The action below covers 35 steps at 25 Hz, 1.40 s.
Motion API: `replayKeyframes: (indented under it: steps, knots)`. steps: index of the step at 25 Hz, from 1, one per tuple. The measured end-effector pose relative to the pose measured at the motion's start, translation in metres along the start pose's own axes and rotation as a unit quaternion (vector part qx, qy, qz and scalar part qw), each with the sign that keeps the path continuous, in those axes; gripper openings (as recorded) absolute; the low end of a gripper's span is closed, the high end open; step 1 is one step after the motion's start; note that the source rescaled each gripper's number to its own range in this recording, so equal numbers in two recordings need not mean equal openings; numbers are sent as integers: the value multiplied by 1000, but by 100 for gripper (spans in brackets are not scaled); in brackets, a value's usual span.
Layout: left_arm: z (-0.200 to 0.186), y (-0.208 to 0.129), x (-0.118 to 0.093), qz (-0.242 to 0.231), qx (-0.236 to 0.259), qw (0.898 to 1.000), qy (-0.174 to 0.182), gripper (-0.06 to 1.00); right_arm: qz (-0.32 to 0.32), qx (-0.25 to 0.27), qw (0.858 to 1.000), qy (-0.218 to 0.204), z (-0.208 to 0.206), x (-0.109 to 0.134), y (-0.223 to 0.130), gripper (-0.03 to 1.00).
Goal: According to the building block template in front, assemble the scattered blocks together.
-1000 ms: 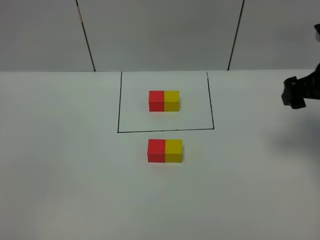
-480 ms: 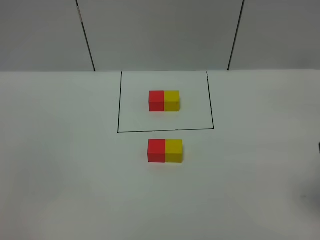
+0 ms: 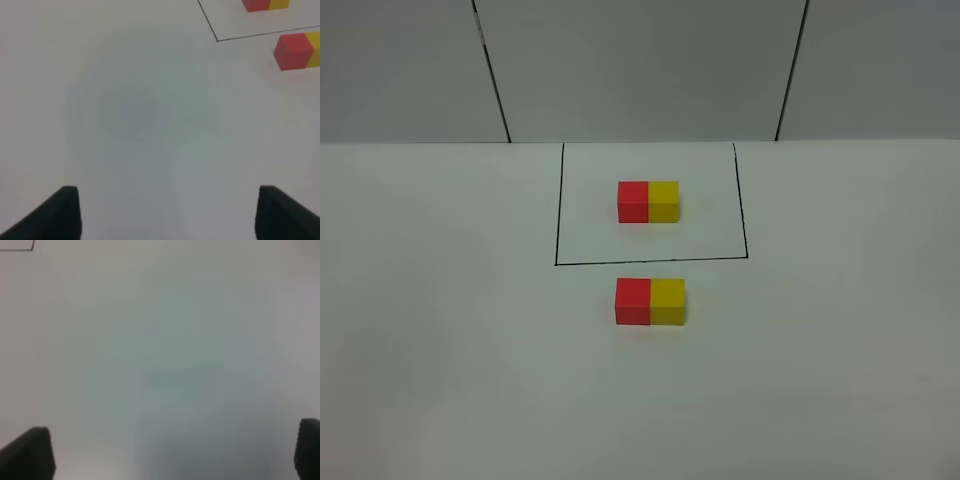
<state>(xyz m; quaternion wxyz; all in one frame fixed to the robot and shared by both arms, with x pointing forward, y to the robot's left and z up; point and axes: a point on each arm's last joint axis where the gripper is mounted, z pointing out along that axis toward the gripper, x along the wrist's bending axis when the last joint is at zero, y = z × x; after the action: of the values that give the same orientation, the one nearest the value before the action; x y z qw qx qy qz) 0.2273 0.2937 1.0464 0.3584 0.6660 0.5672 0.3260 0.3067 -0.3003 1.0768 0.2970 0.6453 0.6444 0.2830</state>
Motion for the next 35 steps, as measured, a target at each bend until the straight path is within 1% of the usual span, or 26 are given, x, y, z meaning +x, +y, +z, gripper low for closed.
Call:
replayKeyframes:
  steps: [6, 9, 13, 16, 21, 24, 27, 35]
  knots:
    - [0, 0, 0, 0, 0, 1000, 0, 61, 2, -40, 999, 0, -13, -1, -33, 100]
    - [0, 0, 0, 0, 0, 1000, 0, 61, 2, -64, 998, 0, -21, -1, -43, 100]
    - [0, 0, 0, 0, 0, 1000, 0, 61, 0, -82, 997, -1, -28, -1, -59, 100]
    - [0, 0, 0, 0, 0, 1000, 0, 61, -1, -112, 994, -2, -35, -2, -66, 100]
    - [0, 0, 0, 0, 0, 1000, 0, 61, -1, -115, 993, -2, -36, -2, -67, 97]
    - [0, 0, 0, 0, 0, 1000, 0, 61, -1, -115, 993, -2, -36, -2, -67, 93]
    - [0, 0, 0, 0, 0, 1000, 0, 61, -1, -115, 993, -2, -36, -2, -67, 87]
    - [0, 0, 0, 0, 0, 1000, 0, 61, -2, -115, 993, -2, -36, -2, -67, 59]
